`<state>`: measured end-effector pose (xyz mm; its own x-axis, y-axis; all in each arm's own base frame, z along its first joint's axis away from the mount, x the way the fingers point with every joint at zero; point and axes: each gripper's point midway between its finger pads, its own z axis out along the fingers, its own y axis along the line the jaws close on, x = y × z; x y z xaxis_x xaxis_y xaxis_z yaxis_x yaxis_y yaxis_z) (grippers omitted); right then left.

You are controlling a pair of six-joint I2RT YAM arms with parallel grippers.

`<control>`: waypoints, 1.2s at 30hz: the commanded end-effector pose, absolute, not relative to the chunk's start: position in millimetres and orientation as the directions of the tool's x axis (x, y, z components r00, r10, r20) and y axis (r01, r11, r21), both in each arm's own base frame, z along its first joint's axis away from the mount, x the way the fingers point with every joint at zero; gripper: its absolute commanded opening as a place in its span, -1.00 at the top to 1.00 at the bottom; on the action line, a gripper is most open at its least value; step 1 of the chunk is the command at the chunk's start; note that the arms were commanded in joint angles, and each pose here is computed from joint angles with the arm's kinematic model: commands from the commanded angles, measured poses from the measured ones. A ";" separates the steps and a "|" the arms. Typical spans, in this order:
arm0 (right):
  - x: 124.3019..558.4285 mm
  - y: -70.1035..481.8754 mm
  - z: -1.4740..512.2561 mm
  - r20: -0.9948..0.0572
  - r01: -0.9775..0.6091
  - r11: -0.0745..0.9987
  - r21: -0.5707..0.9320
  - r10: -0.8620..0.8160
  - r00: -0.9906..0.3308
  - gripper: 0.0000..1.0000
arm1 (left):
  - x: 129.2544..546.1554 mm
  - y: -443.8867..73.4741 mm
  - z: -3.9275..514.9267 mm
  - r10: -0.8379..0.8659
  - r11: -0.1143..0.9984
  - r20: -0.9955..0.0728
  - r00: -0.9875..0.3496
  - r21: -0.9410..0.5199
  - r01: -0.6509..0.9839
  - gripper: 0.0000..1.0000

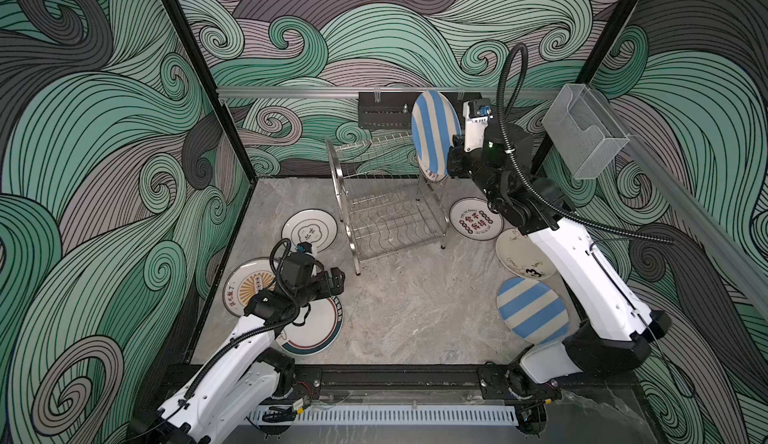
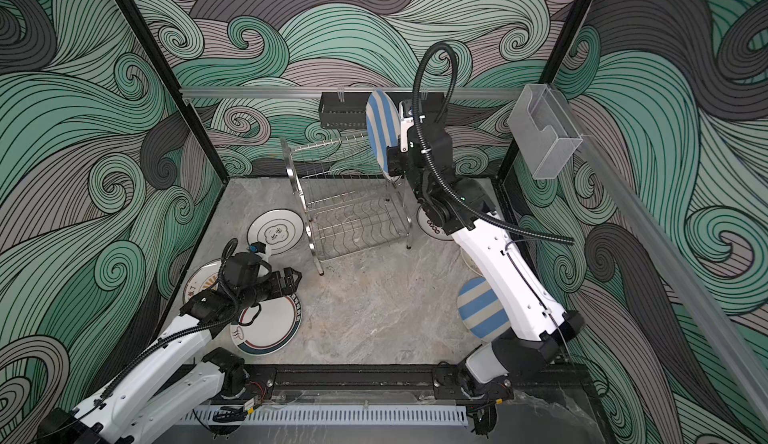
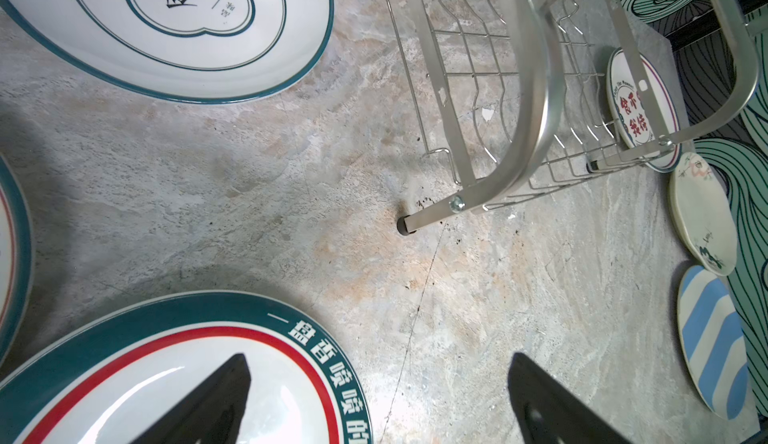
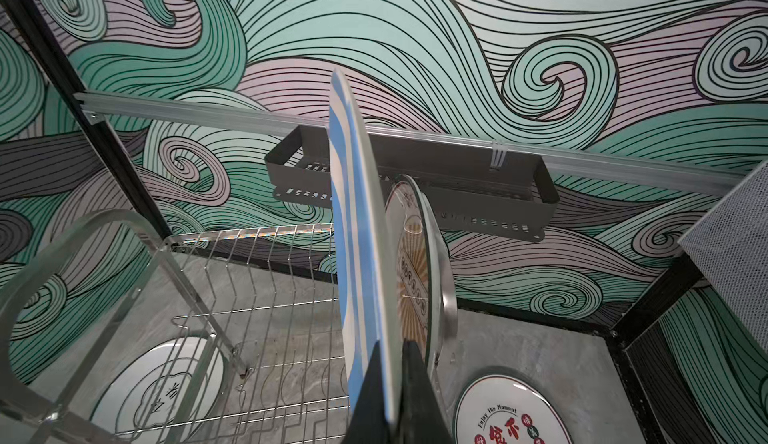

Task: Load the plates into the dish rack
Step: 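Lift the upright striped plate with the right gripper toward the rack, then lower the striped plate into the rack slot beside the sunburst plate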

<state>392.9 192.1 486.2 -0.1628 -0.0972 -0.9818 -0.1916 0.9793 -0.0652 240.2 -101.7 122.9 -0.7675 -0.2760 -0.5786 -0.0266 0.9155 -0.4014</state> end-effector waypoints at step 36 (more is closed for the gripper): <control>450.5 197.2 438.4 -0.979 -0.123 0.992 -0.020 -0.045 -0.199 1.00 | 227.4 -93.5 124.3 -0.283 0.917 -0.584 -0.760 -0.398 -0.035 -0.97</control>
